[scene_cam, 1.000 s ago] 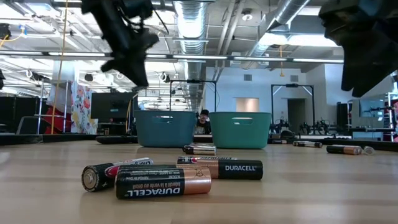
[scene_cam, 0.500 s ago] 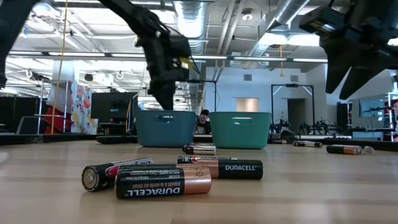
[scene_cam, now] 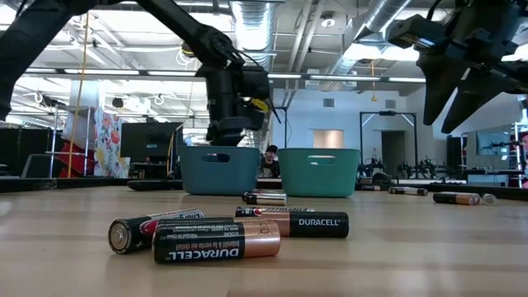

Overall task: Sort batteries
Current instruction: Put the black battery into the blue bin

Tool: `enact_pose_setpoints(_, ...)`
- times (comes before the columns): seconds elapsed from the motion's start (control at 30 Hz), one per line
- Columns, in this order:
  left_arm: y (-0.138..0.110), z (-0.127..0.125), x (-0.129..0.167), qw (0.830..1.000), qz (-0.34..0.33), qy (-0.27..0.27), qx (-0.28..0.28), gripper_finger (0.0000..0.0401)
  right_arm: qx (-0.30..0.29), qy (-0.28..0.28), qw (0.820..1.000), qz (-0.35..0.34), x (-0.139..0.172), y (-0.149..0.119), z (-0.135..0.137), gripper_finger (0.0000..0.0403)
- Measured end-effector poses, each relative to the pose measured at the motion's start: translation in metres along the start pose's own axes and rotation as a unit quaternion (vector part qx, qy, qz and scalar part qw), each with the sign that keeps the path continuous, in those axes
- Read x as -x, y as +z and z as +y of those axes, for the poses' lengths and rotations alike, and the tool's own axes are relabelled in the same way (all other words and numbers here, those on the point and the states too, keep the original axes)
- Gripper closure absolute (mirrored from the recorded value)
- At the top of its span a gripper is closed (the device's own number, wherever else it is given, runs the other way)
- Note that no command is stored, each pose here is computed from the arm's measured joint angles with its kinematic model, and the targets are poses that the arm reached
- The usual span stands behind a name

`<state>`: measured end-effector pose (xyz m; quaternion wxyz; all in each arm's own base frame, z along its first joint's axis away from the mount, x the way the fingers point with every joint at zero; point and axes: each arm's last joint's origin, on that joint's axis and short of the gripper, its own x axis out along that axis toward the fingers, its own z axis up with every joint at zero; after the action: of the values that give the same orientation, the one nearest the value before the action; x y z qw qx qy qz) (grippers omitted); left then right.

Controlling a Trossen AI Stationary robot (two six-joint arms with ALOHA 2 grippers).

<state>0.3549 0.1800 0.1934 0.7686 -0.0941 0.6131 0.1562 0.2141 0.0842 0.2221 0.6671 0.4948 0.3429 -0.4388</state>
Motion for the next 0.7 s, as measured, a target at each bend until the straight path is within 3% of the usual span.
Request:
enact_pose_setpoints(0.53,-0.005,-0.01,-0.013,1.0,-0.007,0.021,0.005,0.0369,0.006,-0.002,1.0,-0.001,0.0,0.0,0.0,0.0274)
enact_pose_setpoints(0.7,-0.005,-0.009,-0.014,1.0,-0.006,0.021,0.016,0.0322,0.006,-0.002,1.0,-0.001,0.0,0.0,0.0,0.0274)
